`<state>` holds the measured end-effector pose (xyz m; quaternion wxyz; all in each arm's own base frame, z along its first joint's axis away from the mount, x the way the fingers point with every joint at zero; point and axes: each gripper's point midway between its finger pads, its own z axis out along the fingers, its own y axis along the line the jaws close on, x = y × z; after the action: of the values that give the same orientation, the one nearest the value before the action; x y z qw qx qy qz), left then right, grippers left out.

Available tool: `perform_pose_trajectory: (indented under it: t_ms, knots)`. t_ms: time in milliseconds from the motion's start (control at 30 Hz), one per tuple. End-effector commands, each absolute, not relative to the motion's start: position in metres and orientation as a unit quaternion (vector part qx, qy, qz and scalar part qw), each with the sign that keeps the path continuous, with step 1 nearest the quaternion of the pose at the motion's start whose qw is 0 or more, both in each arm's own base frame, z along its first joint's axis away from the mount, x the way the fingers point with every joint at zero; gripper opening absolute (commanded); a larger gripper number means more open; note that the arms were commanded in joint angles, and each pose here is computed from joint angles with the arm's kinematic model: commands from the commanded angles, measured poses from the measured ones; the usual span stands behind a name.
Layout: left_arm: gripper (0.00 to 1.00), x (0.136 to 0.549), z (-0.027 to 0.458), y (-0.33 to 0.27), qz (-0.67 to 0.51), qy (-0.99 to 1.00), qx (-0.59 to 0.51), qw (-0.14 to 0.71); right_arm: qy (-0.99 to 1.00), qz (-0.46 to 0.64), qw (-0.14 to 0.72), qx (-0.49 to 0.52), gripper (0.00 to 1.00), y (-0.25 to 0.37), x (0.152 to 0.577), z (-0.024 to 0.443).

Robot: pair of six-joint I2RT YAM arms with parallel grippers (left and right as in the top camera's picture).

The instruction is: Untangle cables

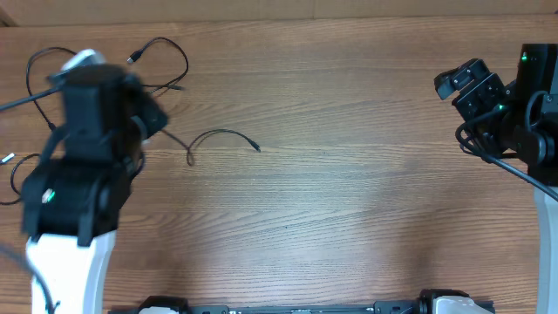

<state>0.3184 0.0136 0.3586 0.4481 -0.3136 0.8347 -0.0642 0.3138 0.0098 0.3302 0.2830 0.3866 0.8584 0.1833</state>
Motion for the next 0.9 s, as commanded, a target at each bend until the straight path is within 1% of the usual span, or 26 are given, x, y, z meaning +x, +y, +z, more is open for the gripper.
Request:
perform_pose_trajectory:
  t_ms: [0, 167, 333, 433, 533, 667, 867]
  knots:
    - [0.04, 0.288, 0.386, 0.052, -0.052, 0.784, -0.375, 0.491, 0.857, 0.180, 0.291, 0.386, 1.00, 0.007, 0.314, 0.333]
    - [0.04, 0.254, 0.414, 0.086, -0.038, 0.729, -0.426, 0.535, 0.857, 0.180, 0.291, 0.386, 1.00, 0.007, 0.314, 0.333]
    - [0.04, 0.229, 0.416, 0.112, -0.016, 0.688, -0.486, 0.539, 0.857, 0.180, 0.291, 0.386, 1.00, 0.007, 0.314, 0.333]
    - [0.04, 0.223, 0.401, 0.126, 0.005, 0.684, -0.519, 0.513, 0.857, 0.180, 0.291, 0.386, 1.00, 0.007, 0.314, 0.333]
    - [0.04, 0.207, 0.379, 0.151, 0.041, 0.644, -0.601, 0.471, 0.857, 0.180, 0.291, 0.386, 1.00, 0.007, 0.314, 0.333]
    - [0.04, 0.191, 0.351, 0.178, 0.075, 0.598, -0.682, 0.414, 0.857, 0.180, 0.291, 0.386, 1.00, 0.007, 0.314, 0.333]
    - [0.05, 0.173, 0.312, 0.222, 0.128, 0.552, -0.755, 0.328, 0.857, 0.180, 0.291, 0.386, 1.00, 0.007, 0.314, 0.333]
